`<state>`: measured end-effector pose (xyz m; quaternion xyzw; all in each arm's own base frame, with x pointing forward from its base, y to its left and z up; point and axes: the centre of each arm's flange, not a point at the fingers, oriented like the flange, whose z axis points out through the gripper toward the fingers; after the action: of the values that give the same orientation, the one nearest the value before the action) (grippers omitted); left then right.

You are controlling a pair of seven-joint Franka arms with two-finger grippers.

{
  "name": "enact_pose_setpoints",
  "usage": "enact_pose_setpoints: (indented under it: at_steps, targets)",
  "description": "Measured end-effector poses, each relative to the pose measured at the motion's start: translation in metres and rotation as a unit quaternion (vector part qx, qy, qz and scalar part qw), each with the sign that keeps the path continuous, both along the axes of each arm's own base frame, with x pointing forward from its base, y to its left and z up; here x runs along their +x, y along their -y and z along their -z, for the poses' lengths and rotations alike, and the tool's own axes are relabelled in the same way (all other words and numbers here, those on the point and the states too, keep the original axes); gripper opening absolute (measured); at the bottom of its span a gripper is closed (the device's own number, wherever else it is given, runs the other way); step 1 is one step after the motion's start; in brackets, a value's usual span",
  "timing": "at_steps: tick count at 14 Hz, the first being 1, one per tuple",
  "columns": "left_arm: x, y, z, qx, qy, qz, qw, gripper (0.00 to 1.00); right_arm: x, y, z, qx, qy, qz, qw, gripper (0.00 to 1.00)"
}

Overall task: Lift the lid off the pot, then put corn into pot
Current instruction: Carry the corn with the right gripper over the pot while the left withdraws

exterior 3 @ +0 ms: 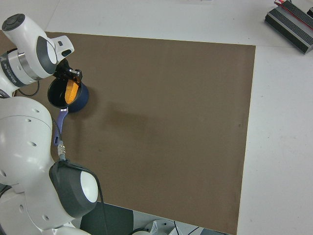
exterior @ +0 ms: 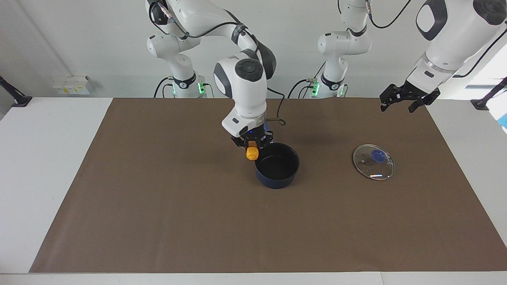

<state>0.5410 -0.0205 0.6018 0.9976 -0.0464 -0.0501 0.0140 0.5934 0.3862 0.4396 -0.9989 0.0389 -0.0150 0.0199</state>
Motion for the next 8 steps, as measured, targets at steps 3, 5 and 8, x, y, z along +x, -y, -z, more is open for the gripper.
enact_pose_setpoints:
  at_steps: [3,5,8]
  targets:
    - [0.0,-0.008,0.0,0.0,0.0,-0.007,1.0,1.0,0.005,-0.041,0.023,0.004,0.002,0.007,1.0,0.38]
    - [0.0,-0.015,0.0,0.0,0.0,-0.014,1.0,1.0,0.008,-0.047,0.031,0.007,0.006,0.008,1.0,0.38]
    - [0.0,-0.016,0.0,0.0,0.0,-0.014,1.0,1.0,0.013,-0.045,0.039,0.007,0.007,0.012,1.0,0.38]
